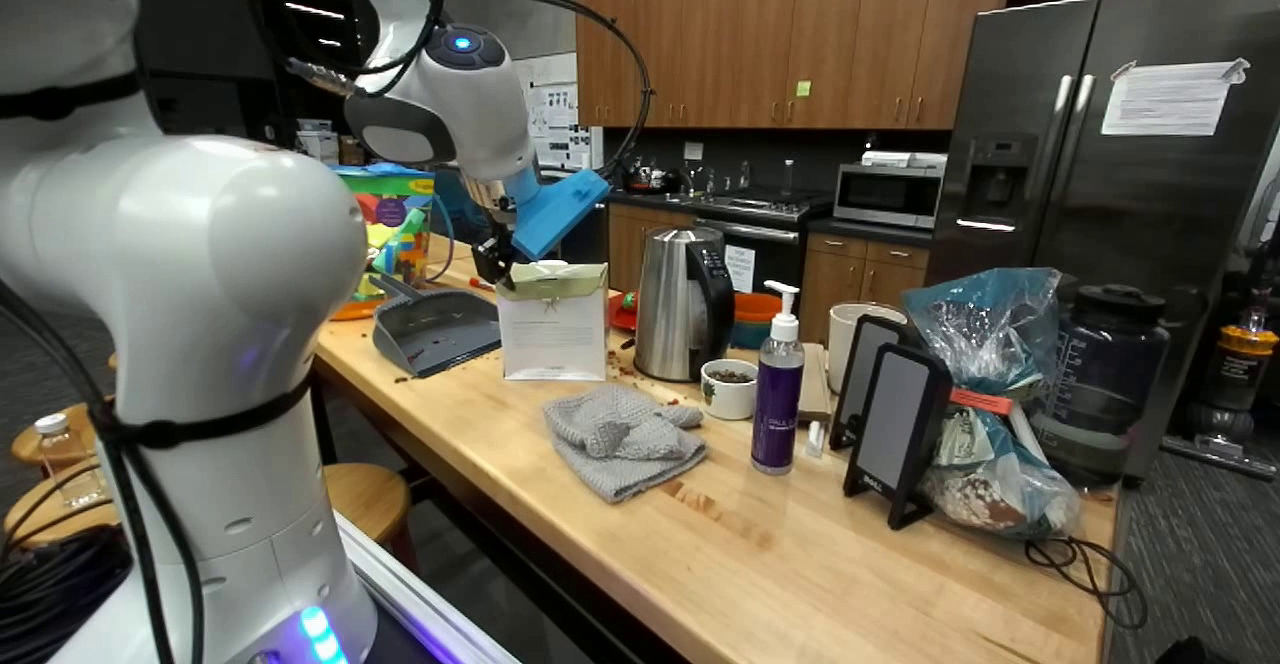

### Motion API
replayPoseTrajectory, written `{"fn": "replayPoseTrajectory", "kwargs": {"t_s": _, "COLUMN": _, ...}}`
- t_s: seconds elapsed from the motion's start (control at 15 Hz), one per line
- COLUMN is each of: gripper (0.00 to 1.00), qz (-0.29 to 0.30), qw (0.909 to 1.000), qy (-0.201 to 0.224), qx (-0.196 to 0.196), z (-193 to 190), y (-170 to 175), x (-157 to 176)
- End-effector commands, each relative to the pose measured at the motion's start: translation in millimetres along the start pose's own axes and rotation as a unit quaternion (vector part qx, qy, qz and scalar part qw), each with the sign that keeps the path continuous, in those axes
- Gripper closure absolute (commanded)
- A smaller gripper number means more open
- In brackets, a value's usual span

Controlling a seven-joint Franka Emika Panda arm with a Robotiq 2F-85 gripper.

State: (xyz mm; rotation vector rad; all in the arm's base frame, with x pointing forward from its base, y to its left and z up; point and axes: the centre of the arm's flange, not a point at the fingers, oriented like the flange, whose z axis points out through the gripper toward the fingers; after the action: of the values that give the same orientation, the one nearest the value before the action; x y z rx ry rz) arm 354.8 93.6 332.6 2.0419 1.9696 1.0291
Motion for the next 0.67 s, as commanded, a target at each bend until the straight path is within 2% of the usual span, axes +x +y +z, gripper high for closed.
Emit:
{"fn": "replayPoseTrajectory", "kwargs": {"t_s": 0.0, "gripper": 0.00, "qz": -0.007, "qw": 0.9999, "qy": -0.004, "qx": -0.011, "z": -7, "y": -17, "x": -8}}
{"fn": "replayPoseTrajectory", "kwargs": {"t_s": 0.27, "gripper": 0.00, "qz": -0.005, "qw": 0.9999, "qy": -0.010, "qx": 0.005, "z": -6, "y": -17, "x": -10}}
{"fn": "replayPoseTrajectory", "kwargs": {"t_s": 0.4, "gripper": 0.00, "qz": -0.004, "qw": 0.9996, "qy": -0.011, "qx": 0.027, "z": -6, "y": -20, "x": -13}}
{"fn": "replayPoseTrajectory", "kwargs": {"t_s": 0.47, "gripper": 0.00, "qz": 0.000, "qw": 0.9999, "qy": -0.004, "qx": 0.011, "z": 6, "y": -5, "x": -3}}
{"fn": "replayPoseTrajectory", "kwargs": {"t_s": 0.6, "gripper": 0.00, "qz": 0.001, "qw": 0.9997, "qy": -0.009, "qx": 0.022, "z": 13, "y": -10, "x": -6}}
